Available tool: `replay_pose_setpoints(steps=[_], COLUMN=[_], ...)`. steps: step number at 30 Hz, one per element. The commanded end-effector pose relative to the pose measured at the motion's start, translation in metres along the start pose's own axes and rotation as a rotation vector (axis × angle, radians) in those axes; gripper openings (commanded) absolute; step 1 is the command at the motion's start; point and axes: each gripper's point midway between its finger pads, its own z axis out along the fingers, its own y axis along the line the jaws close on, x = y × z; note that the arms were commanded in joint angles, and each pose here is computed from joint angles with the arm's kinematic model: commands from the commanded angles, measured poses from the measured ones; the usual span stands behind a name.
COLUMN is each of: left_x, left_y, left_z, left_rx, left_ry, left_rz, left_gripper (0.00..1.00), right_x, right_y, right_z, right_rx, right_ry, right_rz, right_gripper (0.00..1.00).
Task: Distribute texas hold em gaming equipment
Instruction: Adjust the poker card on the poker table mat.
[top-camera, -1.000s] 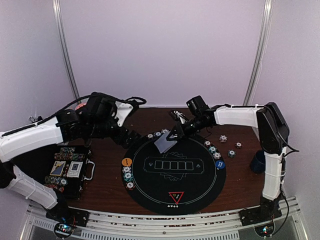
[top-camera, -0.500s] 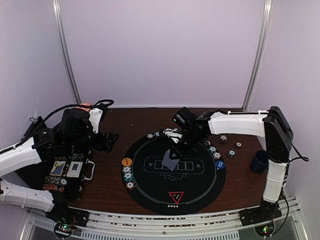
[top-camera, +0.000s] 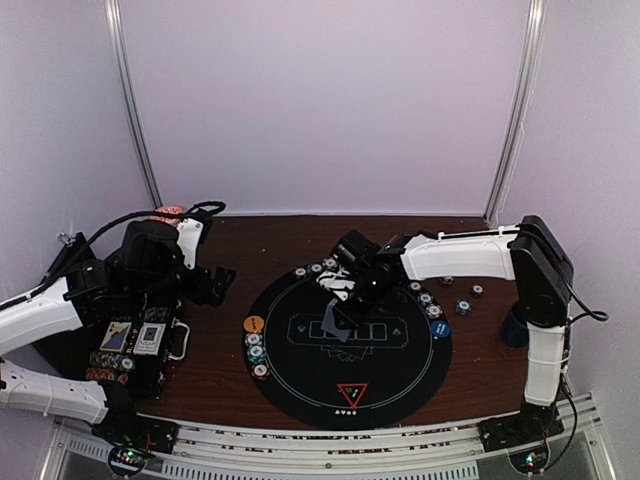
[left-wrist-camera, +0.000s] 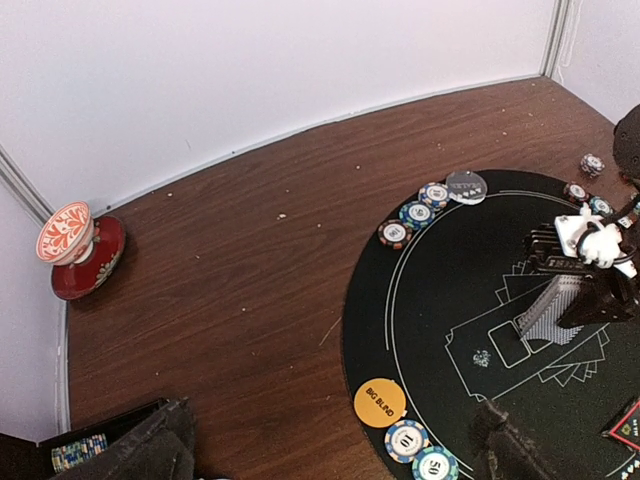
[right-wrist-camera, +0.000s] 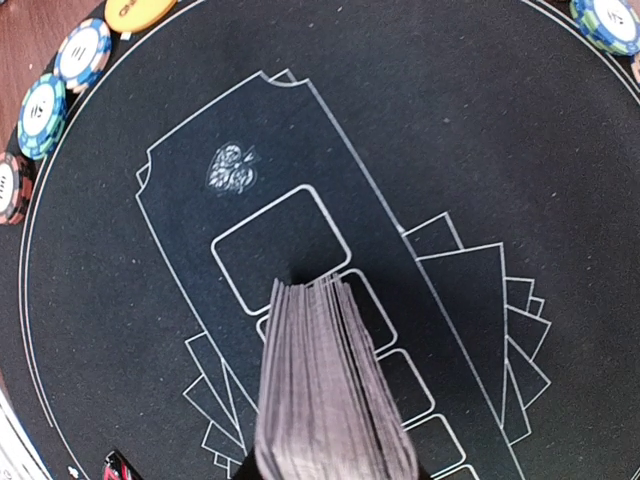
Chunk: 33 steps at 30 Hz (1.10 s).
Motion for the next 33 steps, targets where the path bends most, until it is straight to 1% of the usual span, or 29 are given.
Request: replay_pose_setpoints(steps=[1, 5, 10, 20, 33], left_x=[-0.009, -0.008, -0.007, -0.005, -0.003], left_y=[0.003, 0.003, 0.002, 0.001, 0.001], left_z=[0.000, 0.001, 0.001, 0.004, 0.006], left_rx=[-0.013, -0.014, -0.014, -0.015, -0.021], left_ry=[-0.038, -0.035, -0.032, -0.022, -0.014], left_rz=[-0.029, -0.026, -0.025, -0.019, -0.013], left_gripper=[0.98, 0.98, 0.98, 0.98, 0.98], right_x=[0.008, 0.004, 0.004, -0.006, -0.016], right_y=[-0.001, 0.004, 0.008, 0.010, 0.006], right_z=[0.002, 0.001, 0.004, -0.001, -0.012], right_rx=[0.029, 0.025, 0.031, 0.045, 0.113], right_ry=[0.041, 0.041, 0.050, 0.042, 0.009], right_rz=[-0.018, -0.029, -0.043, -0.067, -0.084], right_gripper=[0.22, 0.26, 0.27, 0.33, 0.34])
